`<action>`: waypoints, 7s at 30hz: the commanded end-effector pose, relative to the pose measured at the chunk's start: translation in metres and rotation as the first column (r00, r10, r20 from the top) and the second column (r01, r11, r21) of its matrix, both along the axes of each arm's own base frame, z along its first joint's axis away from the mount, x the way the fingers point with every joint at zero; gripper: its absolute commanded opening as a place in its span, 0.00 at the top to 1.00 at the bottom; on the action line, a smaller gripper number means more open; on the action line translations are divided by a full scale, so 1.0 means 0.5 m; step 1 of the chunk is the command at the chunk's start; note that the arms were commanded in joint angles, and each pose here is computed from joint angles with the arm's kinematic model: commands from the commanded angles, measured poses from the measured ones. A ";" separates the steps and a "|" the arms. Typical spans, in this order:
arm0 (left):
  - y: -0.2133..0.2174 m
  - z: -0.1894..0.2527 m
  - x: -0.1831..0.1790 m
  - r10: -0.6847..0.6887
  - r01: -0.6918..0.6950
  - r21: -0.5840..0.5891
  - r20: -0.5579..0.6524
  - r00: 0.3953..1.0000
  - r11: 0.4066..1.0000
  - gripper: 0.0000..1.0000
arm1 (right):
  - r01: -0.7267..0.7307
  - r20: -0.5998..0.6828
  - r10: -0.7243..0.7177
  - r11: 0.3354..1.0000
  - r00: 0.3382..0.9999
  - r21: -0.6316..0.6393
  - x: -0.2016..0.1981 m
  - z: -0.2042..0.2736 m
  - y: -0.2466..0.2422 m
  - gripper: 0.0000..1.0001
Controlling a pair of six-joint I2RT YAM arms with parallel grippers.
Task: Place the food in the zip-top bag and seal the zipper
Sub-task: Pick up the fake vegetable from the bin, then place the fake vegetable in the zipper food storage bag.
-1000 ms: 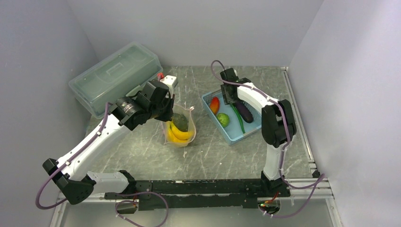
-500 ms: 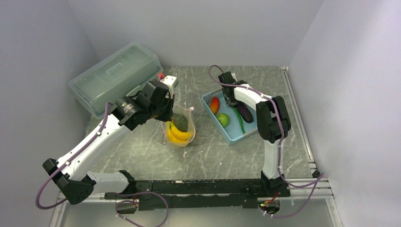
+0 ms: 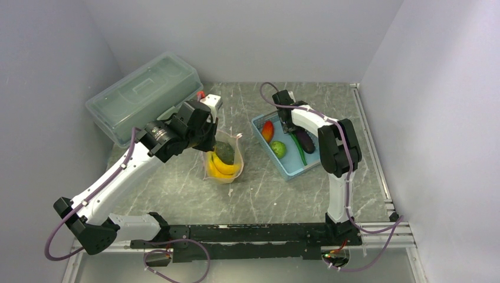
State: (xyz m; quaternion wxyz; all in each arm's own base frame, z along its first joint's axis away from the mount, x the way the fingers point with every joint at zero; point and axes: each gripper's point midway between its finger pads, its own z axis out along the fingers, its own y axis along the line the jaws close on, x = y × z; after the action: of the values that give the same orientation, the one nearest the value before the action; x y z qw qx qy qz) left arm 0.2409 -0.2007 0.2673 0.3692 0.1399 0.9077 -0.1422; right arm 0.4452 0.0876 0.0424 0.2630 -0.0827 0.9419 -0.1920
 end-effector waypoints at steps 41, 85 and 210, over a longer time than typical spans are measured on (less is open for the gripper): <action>-0.018 0.024 0.003 -0.008 0.008 -0.059 0.009 1.000 0.998 1.00 | 0.032 0.030 -0.042 0.961 0.999 0.273 -0.067 0.084 0.021 0.74; -0.040 0.025 0.008 -0.017 0.016 -0.084 -0.018 1.000 0.996 1.00 | -0.726 0.768 -0.101 0.270 0.632 0.633 -0.286 0.706 0.216 0.97; 0.004 0.079 0.008 -0.042 0.040 0.041 0.027 0.999 0.998 1.00 | -0.168 0.252 -0.038 0.651 0.967 0.740 -0.220 0.380 0.185 0.07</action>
State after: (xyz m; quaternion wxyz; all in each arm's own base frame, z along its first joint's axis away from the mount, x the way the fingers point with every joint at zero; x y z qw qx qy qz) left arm 0.2367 -0.2014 0.2912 0.3376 0.1749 0.9160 -0.1281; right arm 0.3351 0.1820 0.2435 0.4410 -0.0285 0.8717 0.2119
